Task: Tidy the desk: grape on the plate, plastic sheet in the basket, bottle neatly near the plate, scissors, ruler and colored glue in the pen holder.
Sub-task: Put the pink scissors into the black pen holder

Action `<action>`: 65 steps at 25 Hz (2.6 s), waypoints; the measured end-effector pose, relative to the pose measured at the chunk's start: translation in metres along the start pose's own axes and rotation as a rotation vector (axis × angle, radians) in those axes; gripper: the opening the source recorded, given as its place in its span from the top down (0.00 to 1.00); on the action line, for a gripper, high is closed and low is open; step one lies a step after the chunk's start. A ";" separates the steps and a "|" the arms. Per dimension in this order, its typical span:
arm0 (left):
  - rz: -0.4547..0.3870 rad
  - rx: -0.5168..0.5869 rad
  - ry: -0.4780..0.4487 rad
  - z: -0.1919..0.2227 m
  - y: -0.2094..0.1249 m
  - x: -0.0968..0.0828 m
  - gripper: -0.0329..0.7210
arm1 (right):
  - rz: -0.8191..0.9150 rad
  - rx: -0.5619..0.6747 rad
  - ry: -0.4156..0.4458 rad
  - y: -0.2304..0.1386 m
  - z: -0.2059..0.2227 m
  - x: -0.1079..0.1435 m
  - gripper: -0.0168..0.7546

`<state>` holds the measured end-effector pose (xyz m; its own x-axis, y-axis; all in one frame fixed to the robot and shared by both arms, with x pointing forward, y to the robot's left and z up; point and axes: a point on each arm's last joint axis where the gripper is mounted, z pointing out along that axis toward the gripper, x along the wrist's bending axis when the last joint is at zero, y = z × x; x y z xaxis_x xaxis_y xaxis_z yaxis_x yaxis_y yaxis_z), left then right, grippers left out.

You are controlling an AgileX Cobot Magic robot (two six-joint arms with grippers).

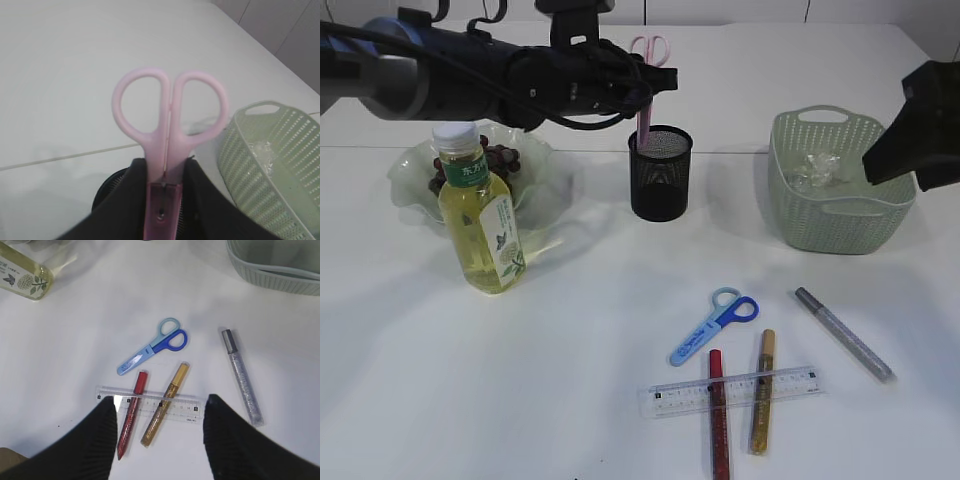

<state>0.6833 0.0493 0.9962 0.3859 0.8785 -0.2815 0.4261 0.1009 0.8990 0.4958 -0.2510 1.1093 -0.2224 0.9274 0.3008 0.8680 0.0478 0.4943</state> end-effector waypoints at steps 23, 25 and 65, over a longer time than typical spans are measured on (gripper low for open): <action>-0.001 -0.036 -0.008 0.020 -0.003 0.003 0.78 | -0.005 0.007 -0.003 -0.001 0.000 0.000 0.41; -0.001 -0.037 -0.009 0.021 -0.003 0.003 0.78 | -0.005 0.007 -0.003 -0.001 0.000 0.000 0.41; 0.019 -0.044 -0.013 0.037 -0.020 0.009 0.53 | -0.004 0.009 -0.003 -0.001 0.000 0.000 0.41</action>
<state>0.7083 0.0384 0.9629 0.4041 0.8744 -0.2687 0.3827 0.1052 0.9179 0.4955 -0.2513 1.1086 -0.2249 0.9283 0.2961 0.8707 0.0551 0.4886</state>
